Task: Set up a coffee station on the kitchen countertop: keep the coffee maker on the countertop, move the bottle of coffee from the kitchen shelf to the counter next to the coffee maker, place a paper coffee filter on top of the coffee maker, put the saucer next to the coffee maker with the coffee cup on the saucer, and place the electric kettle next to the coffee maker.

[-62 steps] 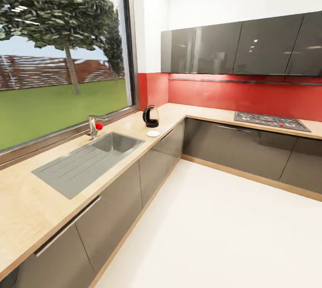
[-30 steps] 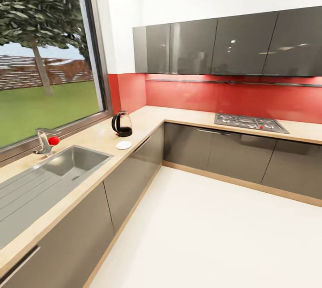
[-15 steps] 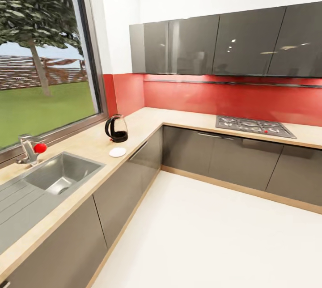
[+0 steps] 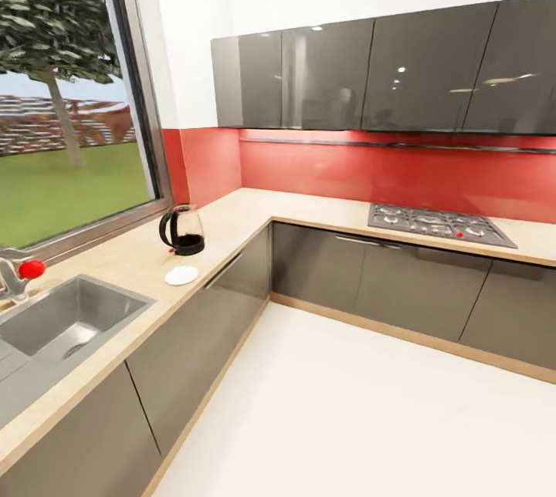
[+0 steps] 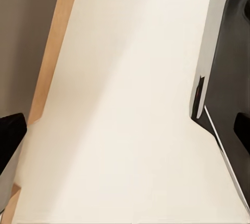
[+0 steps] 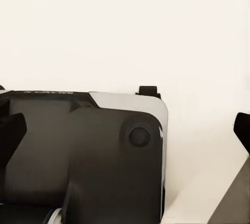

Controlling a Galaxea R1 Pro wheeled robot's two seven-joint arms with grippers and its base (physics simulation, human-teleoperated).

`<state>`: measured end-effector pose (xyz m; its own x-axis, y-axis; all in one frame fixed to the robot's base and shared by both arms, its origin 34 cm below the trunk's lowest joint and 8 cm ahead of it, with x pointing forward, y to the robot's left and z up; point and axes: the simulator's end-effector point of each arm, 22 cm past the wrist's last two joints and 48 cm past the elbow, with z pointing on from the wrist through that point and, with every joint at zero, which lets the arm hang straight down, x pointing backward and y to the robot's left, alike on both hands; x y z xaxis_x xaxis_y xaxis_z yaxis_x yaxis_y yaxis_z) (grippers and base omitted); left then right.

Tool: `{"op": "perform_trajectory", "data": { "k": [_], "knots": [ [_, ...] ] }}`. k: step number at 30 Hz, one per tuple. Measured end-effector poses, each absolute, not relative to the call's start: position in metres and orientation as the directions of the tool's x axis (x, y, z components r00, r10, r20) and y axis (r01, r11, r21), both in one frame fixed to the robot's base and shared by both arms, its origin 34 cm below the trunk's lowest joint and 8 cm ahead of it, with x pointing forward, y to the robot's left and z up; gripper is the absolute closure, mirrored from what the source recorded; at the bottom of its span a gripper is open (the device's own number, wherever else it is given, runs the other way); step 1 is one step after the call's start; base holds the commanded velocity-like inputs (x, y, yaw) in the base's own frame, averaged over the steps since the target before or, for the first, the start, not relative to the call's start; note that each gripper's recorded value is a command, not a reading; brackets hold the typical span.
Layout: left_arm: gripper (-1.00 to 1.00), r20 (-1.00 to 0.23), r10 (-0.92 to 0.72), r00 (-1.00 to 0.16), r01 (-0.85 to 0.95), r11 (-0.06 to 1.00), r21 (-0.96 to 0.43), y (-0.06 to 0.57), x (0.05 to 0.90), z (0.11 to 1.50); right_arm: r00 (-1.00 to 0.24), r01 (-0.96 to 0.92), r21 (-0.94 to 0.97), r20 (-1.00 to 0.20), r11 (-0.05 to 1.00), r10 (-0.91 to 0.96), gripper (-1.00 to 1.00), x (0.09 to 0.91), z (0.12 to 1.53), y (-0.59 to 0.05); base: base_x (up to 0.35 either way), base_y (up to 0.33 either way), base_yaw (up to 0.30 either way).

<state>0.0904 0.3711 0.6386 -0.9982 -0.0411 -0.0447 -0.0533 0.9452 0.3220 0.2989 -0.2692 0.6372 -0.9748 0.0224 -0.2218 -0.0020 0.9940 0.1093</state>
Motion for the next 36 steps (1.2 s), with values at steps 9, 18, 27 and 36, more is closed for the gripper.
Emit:
{"op": "perform_trajectory", "data": {
  "k": [9, 18, 27, 36],
  "knots": [
    [-1.00, -0.045, -0.041, -0.998, -0.053, 0.945, 0.323, 0.3716, 0.0904, 0.6387, -0.975, -0.002, 0.109, -0.222, 0.994, 0.022, -1.00, 0.2991, 0.6373, -0.2695, 0.276, -0.209, 0.001],
    [-1.00, -0.045, -0.042, -0.998, -0.054, 0.945, 0.323, 0.3717, 0.0903, 0.6387, -0.975, -0.002, 0.109, -0.223, 0.994, 0.022, -1.00, 0.2993, 0.6373, -0.2691, 0.273, -0.208, 0.165],
    [-1.00, -0.046, -0.042, -0.998, -0.054, 0.945, 0.323, 0.3717, 0.0905, 0.6387, -0.975, -0.002, 0.108, -0.223, 0.994, 0.022, -1.00, 0.2993, 0.6373, -0.2694, 0.280, -0.179, 0.272],
    [-1.00, -0.047, -0.041, -0.998, -0.054, 0.945, 0.323, 0.3717, 0.0909, 0.6387, -0.975, -0.002, 0.109, -0.223, 0.994, 0.022, -1.00, 0.2993, 0.6372, -0.2692, 0.268, -0.176, 0.277]
  ]
}}
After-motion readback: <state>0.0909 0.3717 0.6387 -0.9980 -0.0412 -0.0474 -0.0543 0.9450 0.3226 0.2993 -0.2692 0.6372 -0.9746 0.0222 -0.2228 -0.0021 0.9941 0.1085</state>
